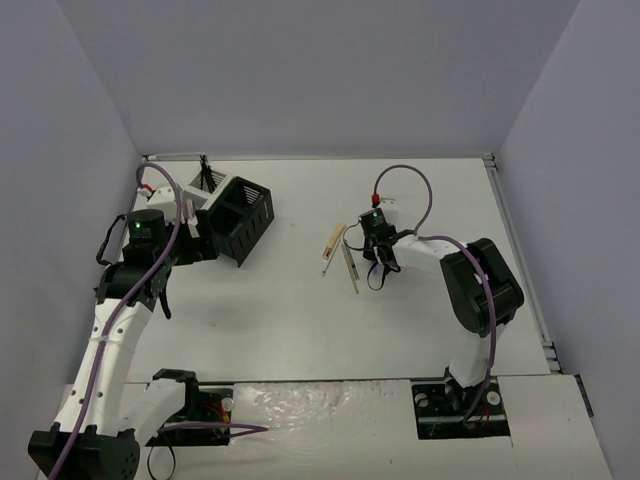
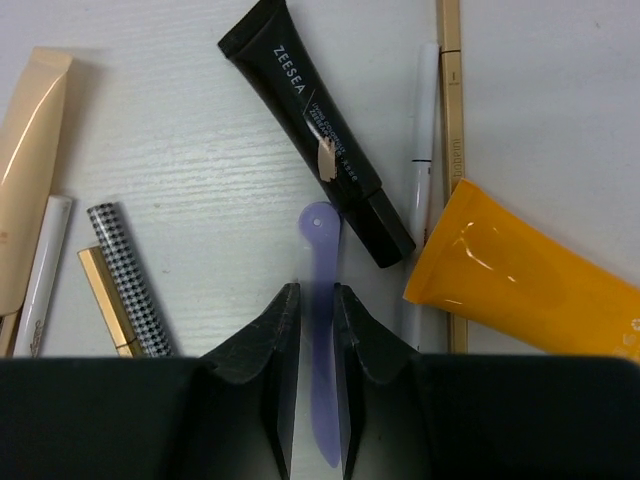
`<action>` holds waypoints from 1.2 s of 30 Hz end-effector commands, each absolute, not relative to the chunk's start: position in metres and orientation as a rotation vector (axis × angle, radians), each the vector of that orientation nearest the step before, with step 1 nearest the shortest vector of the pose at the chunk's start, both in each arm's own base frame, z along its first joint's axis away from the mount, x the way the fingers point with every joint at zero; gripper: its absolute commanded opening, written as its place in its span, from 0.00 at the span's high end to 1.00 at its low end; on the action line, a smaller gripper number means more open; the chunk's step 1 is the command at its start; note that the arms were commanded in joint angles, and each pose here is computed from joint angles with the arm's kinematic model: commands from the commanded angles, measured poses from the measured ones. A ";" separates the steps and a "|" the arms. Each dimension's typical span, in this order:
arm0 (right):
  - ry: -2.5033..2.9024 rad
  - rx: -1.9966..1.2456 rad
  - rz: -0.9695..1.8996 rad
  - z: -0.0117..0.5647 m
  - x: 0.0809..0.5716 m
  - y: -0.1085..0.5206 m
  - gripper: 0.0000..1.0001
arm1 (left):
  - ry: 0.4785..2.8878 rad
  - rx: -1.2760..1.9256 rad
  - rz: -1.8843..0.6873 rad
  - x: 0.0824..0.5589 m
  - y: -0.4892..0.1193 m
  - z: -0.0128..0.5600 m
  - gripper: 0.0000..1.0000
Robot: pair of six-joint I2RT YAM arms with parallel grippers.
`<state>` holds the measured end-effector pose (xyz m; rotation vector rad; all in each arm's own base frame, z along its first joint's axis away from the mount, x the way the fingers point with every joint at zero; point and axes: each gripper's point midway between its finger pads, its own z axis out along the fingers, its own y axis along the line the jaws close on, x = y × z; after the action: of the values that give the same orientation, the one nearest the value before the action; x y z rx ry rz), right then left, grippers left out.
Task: Organize the makeup
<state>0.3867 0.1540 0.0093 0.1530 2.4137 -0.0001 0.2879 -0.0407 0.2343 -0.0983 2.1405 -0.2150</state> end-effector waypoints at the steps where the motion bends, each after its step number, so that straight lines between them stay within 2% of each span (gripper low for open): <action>1: 2.296 0.045 0.103 0.058 0.388 0.175 1.00 | 2.033 -0.063 -0.353 0.300 -0.063 0.274 0.03; 12: 1.763 -0.421 0.552 0.222 0.324 0.283 1.00 | 1.992 0.033 -0.788 0.292 -0.161 0.312 0.03; 19: 1.556 -0.563 0.748 0.269 0.283 0.308 1.00 | 1.969 0.090 -0.953 0.292 -0.216 0.323 0.03; 23: 1.525 -0.589 0.784 0.276 0.275 0.312 1.00 | 1.959 0.112 -1.022 0.293 -0.241 0.326 0.07; 29: 1.513 -0.592 0.812 0.276 0.270 0.314 1.00 | 1.949 0.155 -1.082 0.294 -0.269 0.325 0.20; 33: 1.505 -0.587 0.819 0.278 0.269 0.314 1.00 | 1.955 0.171 -1.091 0.294 -0.280 0.321 0.37; 36: 1.506 -0.584 0.823 0.276 0.270 0.314 1.00 | 1.976 0.167 -1.075 0.299 -0.283 0.311 0.46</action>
<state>0.2728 0.3098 0.2341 -0.6130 1.6597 0.7621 0.2864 -0.2702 0.2649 0.1520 2.1332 -1.0183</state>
